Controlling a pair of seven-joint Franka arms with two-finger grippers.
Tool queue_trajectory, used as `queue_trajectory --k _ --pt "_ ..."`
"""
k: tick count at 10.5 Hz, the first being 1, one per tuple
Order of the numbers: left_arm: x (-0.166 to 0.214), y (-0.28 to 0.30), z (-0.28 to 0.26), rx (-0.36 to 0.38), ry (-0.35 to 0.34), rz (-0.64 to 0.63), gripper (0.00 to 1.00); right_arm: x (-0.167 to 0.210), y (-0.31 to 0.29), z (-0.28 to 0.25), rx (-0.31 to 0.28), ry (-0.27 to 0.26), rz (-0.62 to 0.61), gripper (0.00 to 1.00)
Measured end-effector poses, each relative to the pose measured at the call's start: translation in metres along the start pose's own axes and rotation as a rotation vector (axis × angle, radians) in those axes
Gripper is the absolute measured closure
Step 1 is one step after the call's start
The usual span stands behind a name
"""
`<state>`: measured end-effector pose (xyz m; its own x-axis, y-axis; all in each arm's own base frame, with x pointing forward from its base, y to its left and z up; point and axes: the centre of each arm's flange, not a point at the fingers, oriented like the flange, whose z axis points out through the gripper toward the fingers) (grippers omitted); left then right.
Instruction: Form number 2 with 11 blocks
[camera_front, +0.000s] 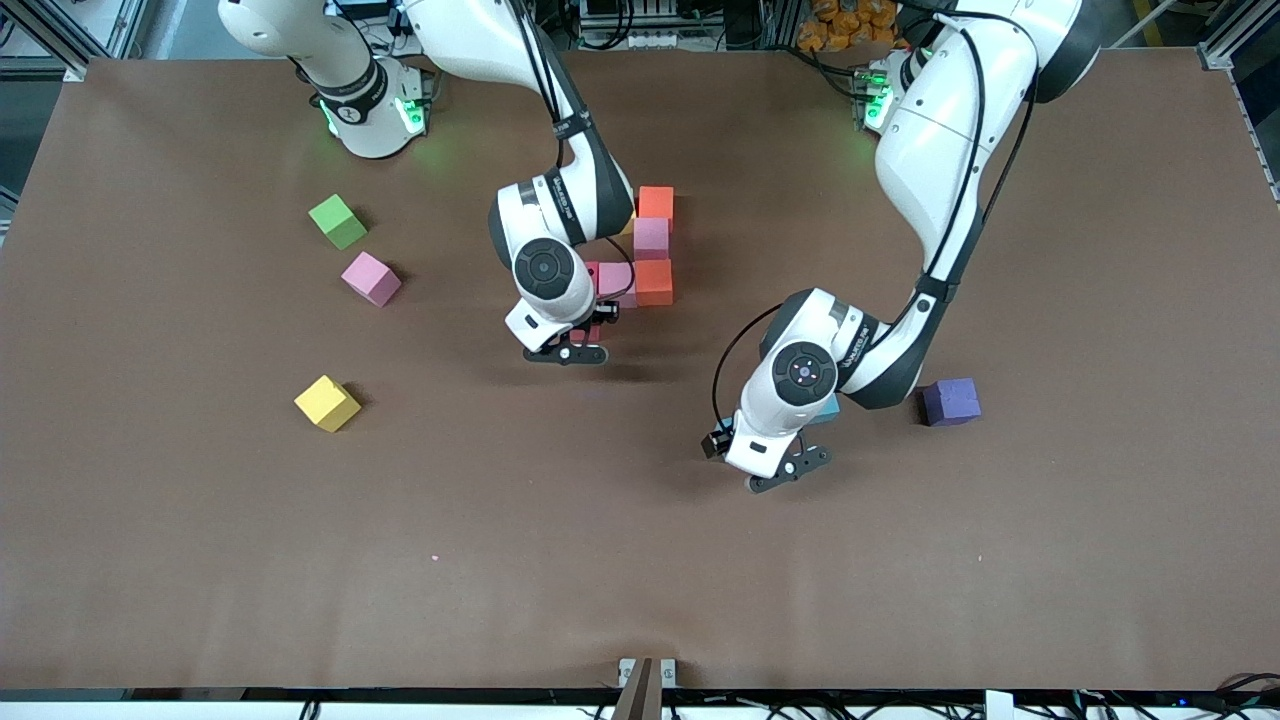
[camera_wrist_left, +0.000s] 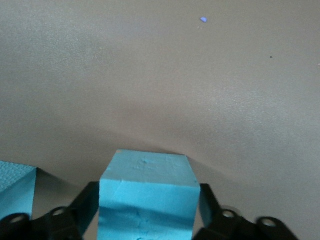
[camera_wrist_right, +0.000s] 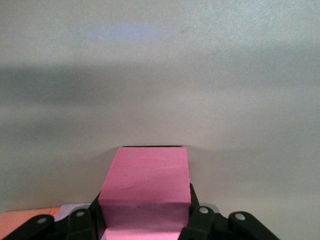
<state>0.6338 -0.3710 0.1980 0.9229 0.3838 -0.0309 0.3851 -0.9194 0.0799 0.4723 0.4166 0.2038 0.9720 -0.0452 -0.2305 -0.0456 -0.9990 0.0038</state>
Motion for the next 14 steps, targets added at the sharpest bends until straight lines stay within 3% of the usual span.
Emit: queue_trajectory --k 1,4,7,10,14 --pt "0.0 0.002 -0.001 -0.004 0.003 0.001 0.34 0.0 0.001 0.0 -0.007 0.001 -0.003 0.39" --pt "-0.002 0.011 -0.009 -0.024 0.01 0.009 0.38 0.0 0.001 0.001 -0.009 0.001 -0.004 0.38" --pt "-0.009 0.022 -0.015 -0.041 0.012 0.02 0.38 0.0 0.007 0.01 -0.034 -0.008 0.0 0.02" --pt "-0.025 0.037 -0.021 -0.065 -0.003 0.016 0.38 0.005 0.006 -0.011 -0.007 0.018 0.003 0.0" --pt "-0.035 0.048 -0.028 -0.087 -0.013 0.016 0.38 0.023 0.055 -0.115 0.091 0.015 0.069 0.0"
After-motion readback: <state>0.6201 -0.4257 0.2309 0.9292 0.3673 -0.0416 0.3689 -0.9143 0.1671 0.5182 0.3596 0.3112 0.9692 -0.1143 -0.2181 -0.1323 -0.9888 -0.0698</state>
